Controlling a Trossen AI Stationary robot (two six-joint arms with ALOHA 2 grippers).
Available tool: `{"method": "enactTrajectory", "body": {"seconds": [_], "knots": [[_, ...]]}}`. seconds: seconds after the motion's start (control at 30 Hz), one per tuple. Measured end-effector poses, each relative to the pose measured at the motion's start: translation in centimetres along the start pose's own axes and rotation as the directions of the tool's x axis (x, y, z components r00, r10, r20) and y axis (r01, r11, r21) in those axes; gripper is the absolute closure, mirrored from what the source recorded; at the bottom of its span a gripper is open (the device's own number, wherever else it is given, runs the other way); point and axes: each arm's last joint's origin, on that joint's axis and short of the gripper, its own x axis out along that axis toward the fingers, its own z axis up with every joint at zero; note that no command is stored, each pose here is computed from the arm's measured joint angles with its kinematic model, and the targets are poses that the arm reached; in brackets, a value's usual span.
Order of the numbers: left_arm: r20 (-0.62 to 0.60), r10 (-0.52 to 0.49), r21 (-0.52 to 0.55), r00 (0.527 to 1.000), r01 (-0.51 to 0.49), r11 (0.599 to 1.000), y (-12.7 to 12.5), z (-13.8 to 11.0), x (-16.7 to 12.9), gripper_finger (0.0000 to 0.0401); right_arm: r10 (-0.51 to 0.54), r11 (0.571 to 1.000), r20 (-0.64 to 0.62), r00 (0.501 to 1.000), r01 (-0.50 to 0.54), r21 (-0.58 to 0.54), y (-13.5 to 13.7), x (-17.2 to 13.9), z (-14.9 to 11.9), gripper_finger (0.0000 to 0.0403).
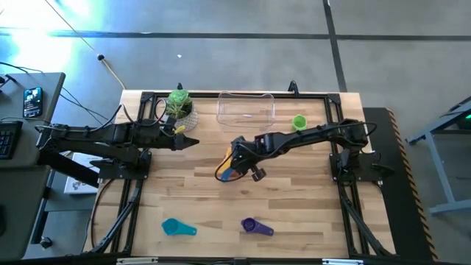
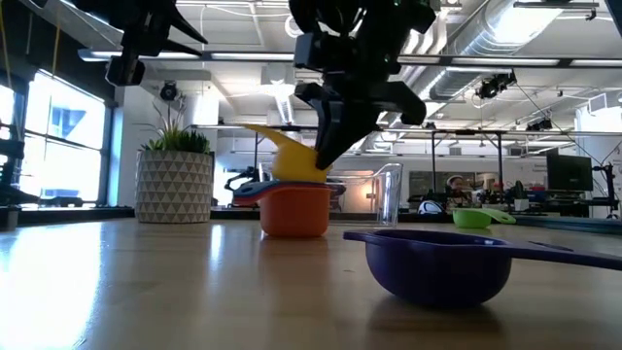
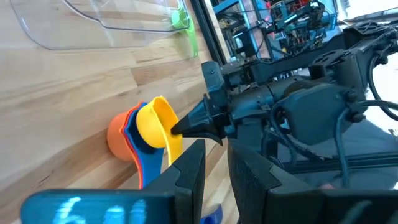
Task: Nest measuring cups in basket
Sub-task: Stack the yellow measuring cup on top of the blue measuring cup
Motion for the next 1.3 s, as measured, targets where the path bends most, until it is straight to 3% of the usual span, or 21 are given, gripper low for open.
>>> {"method": "enactTrajectory", "body": {"seconds": [0.2,0.67,0.9,1.03,1.17,1.3], "knots": [[0.0,0.001,0.001,1.0,-0.001,1.0,0.0,0.0,0.0,0.0341,0.012,1.0,-0.011,1.0,-0.012,-0.001,0.1,0.0,-0.1,0.04],[0.0,0.001,0.018,1.0,-0.001,1.0,0.0,0.0,0.0,0.0341,-0.013,1.0,-0.027,1.0,0.013,0.006,0.1,0.0,-0.1,0.0344],[0.0,0.001,0.021,1.0,-0.001,1.0,0.0,0.0,0.0,0.0341,-0.019,0.987,-0.031,0.999,0.024,0.158,0.4,0.0,0.1,0.0345],[-0.008,0.018,0.057,1.0,-0.017,0.998,0.1,-0.1,0.3,0.0341,-0.023,0.95,-0.036,0.999,0.033,0.312,0.8,-0.1,0.3,0.0345],[-0.059,0.129,0.098,0.99,-0.123,0.988,1.0,-0.8,1.3,0.0341,-0.01,0.876,-0.029,1.0,0.023,0.481,1.2,-1.0,0.6,0.0345],[-0.07,0.215,0.148,0.974,-0.203,0.968,1.6,-1.2,2.5,0.0341,-0.022,0.819,-0.041,0.999,0.042,0.572,1.5,-2.9,1.8,0.0345]]}}
